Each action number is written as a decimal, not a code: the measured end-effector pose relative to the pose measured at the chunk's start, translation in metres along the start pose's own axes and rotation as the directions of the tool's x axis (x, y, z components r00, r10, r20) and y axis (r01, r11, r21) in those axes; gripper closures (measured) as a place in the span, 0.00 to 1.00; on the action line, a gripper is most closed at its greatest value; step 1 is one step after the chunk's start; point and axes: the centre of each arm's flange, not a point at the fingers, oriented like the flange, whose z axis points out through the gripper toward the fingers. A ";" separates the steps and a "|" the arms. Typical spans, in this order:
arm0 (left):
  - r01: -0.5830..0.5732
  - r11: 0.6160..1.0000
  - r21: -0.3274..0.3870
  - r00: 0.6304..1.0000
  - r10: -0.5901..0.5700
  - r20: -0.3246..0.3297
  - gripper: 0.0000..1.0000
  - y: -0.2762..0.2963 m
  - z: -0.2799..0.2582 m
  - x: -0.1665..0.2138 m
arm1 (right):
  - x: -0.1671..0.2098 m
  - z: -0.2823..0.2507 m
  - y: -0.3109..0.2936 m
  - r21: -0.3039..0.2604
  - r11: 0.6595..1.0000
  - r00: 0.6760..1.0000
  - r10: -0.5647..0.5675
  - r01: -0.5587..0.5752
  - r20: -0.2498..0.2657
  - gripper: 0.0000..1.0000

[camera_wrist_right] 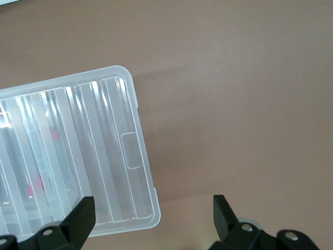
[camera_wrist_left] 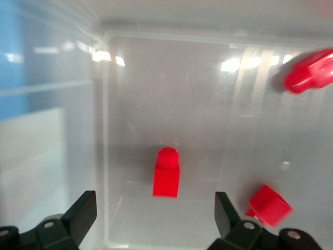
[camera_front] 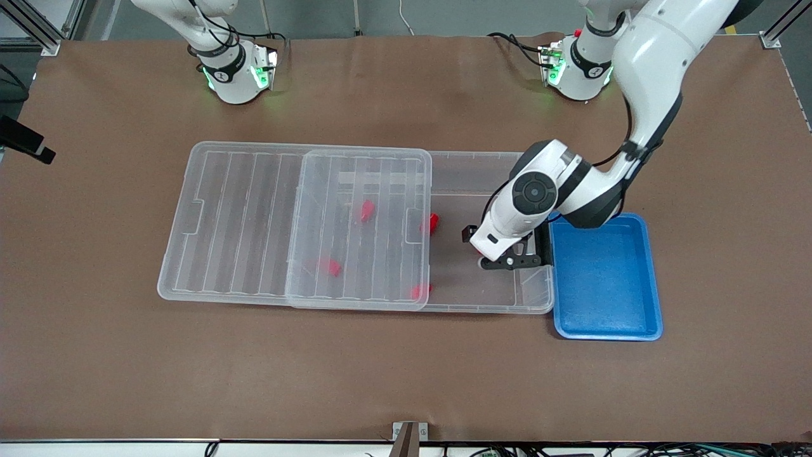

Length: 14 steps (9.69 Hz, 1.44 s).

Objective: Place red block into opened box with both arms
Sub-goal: 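Carry the red block with the left gripper into the box and release, then raise the left gripper away while the right gripper releases the lid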

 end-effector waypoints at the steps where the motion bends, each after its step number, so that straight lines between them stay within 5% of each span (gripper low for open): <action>1: 0.013 1.000 0.023 1.000 -0.013 -0.022 0.00 -0.003 -0.052 0.005 | 0.000 0.000 0.000 0.001 1.000 1.000 0.000 0.000 -0.001 0.00; 4: 0.001 0.999 0.050 0.997 0.003 -0.081 0.00 -0.051 -0.170 0.025 | 0.000 0.000 -0.001 0.002 1.000 1.000 -0.001 0.001 0.002 0.00; 7: -0.042 0.996 0.076 0.984 0.055 -0.172 0.00 -0.148 -0.247 0.038 | 0.011 0.047 -0.004 0.002 0.998 0.997 -0.056 0.056 0.056 0.03; 10: -0.026 0.999 0.045 0.984 0.033 -0.173 0.00 -0.202 -0.305 0.008 | 0.034 0.171 0.006 0.015 0.968 0.966 -0.250 0.249 0.069 0.47; 13: -0.036 0.999 0.021 0.986 0.039 -0.160 0.00 -0.246 -0.331 -0.013 | 0.018 0.265 0.032 0.032 0.951 0.946 -0.310 0.309 0.092 0.92; 14: -0.028 0.999 0.022 0.989 0.031 -0.146 0.00 -0.262 -0.335 -0.024 | 0.011 0.285 0.031 0.045 0.949 0.944 -0.314 0.311 0.105 0.99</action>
